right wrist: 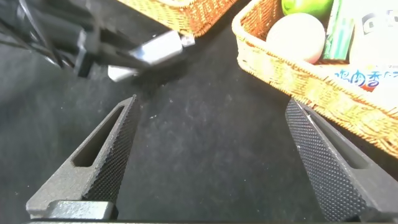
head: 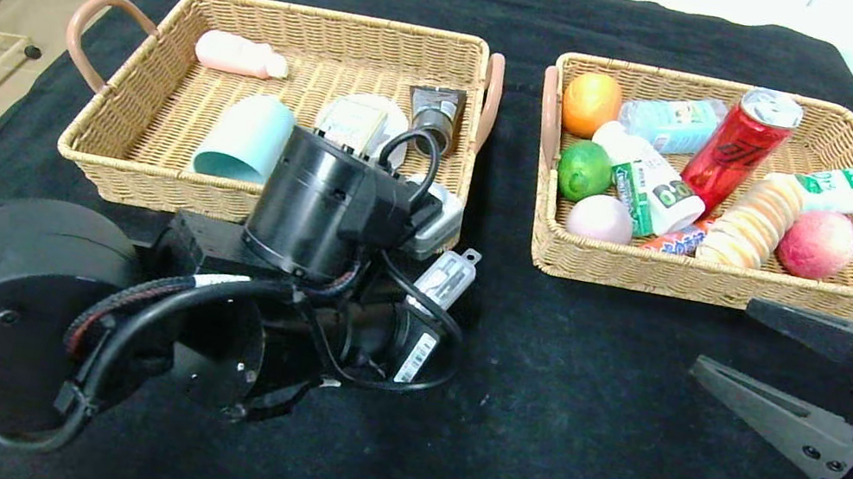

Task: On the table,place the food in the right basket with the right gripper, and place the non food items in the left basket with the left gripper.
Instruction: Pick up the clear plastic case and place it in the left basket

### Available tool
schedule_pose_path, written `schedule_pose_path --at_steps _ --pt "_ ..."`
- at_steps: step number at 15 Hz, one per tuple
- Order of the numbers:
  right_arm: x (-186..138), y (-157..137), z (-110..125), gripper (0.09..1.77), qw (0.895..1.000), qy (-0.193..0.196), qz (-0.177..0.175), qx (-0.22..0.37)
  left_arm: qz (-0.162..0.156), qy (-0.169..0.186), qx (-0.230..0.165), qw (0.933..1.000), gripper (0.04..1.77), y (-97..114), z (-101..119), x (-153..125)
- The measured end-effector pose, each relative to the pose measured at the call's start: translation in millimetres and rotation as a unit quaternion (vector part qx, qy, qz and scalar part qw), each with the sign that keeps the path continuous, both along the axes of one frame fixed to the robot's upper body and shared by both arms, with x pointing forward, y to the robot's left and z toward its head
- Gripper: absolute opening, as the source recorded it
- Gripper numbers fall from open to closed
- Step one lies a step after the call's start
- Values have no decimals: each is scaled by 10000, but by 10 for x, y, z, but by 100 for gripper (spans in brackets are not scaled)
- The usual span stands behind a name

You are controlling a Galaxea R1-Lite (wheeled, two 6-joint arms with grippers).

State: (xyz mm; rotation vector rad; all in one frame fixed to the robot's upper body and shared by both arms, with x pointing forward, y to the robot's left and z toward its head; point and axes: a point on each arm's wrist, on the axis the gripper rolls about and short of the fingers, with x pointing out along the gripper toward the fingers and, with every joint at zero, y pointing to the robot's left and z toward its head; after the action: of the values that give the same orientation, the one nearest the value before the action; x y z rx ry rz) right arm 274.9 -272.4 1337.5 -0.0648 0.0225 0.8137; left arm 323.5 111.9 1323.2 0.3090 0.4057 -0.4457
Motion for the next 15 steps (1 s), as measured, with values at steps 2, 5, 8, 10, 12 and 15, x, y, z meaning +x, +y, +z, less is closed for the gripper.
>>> schedule_pose_path --at_steps 2,5,8,10,12,15 --pt "15 6 -19 171 10000 41 -2 -16 50 -81 -177 9998 62 57 95 -45" --pt "36 19 -48 171 9999 101 10 -40 182 -214 -407 9988 62 170 231 -68" --pt "53 30 -70 171 9999 148 18 -57 382 -606 -761 9945 62 305 423 -30" --pt "55 37 -80 171 9998 166 32 -69 524 -742 -867 9921 62 393 512 -4" --pt "57 38 -86 171 9998 177 33 -74 674 -875 -984 9890 62 468 614 38" --pt "53 43 -87 171 9998 175 43 -75 793 -1012 -1077 9858 62 521 727 100"
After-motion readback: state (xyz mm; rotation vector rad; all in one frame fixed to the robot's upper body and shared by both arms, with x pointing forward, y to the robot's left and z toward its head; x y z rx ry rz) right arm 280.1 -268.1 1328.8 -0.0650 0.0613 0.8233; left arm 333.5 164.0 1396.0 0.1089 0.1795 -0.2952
